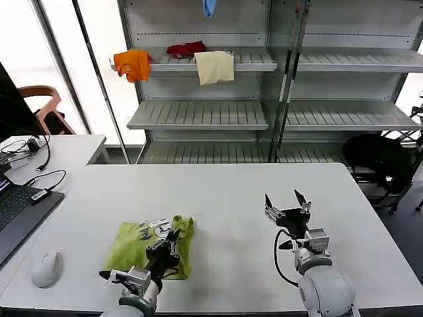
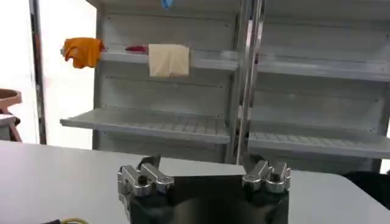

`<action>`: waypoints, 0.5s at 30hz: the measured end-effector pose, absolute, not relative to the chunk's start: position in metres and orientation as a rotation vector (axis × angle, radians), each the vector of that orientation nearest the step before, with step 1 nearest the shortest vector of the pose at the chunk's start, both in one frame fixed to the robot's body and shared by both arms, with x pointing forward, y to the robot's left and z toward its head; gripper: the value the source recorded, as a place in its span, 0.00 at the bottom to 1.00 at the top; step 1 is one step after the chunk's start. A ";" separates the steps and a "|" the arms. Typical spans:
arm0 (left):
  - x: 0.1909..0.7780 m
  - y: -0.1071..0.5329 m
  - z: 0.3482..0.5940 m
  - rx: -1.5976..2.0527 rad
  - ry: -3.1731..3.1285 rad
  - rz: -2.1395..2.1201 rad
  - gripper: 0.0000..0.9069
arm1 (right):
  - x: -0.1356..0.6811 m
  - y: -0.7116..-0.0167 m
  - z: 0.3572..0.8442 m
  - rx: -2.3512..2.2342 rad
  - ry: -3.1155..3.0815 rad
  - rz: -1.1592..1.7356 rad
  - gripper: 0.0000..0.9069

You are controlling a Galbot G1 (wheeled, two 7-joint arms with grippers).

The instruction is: Fold and organize the clothes.

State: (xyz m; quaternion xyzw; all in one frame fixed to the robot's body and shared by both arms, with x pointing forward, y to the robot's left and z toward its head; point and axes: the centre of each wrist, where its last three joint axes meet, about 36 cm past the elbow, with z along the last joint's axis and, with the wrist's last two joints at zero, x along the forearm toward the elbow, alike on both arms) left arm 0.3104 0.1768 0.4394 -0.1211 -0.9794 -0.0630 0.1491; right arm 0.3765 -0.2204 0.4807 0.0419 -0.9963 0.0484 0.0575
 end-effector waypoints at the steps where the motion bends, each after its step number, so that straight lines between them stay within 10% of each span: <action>1: 0.310 0.174 0.438 -0.353 -2.809 -0.175 1.00 | 0.376 -0.221 0.481 0.127 -3.020 0.147 1.00; 15: 0.304 0.141 0.427 -0.379 -2.778 -0.120 1.00 | 0.375 -0.219 0.481 0.128 -3.018 0.159 1.00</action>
